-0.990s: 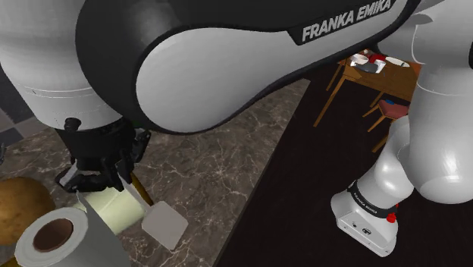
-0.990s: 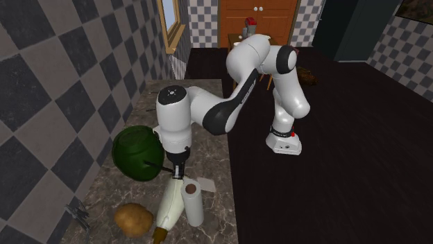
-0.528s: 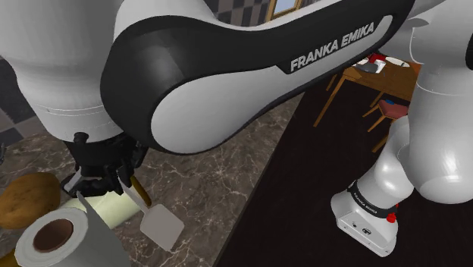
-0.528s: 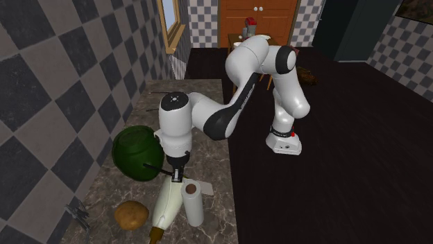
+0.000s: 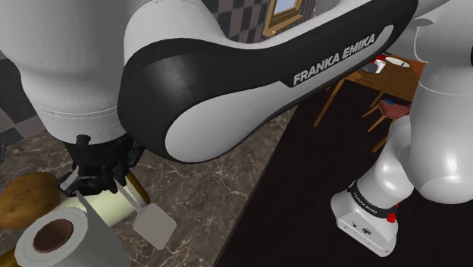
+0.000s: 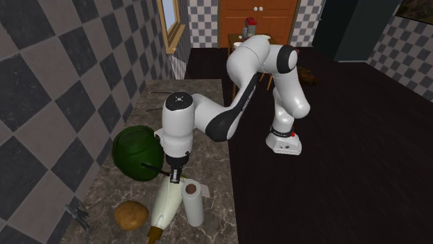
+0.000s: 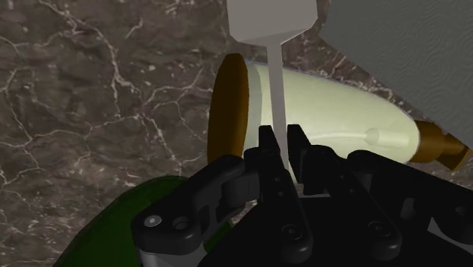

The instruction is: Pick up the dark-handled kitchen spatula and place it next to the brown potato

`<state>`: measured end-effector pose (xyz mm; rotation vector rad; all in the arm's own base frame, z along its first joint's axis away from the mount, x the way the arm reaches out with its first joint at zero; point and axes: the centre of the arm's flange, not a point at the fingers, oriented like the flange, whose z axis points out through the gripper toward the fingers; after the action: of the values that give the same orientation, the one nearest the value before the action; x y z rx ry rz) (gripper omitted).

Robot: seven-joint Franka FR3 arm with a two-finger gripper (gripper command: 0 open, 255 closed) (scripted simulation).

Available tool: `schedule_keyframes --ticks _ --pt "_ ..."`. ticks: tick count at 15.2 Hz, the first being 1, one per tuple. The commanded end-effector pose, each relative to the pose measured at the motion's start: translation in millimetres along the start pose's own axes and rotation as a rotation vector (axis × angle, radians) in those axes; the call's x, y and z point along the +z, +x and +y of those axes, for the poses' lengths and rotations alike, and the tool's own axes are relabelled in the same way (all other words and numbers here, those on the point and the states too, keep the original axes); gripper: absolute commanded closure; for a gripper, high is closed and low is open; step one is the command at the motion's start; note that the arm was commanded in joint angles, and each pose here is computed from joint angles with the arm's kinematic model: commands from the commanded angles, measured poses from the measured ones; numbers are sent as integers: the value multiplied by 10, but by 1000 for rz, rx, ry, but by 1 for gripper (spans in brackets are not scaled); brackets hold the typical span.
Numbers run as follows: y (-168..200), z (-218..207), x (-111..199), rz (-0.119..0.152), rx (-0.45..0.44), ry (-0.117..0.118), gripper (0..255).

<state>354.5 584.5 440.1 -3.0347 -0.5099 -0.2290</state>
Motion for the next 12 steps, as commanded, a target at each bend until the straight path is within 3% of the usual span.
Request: schedule_keyframes --ticks 1,5,12 --pt "-131 11 680 -89 -4 -30 255" --pt "-163 18 882 -89 -4 -30 255" --pt "-163 18 882 -89 -4 -30 255"
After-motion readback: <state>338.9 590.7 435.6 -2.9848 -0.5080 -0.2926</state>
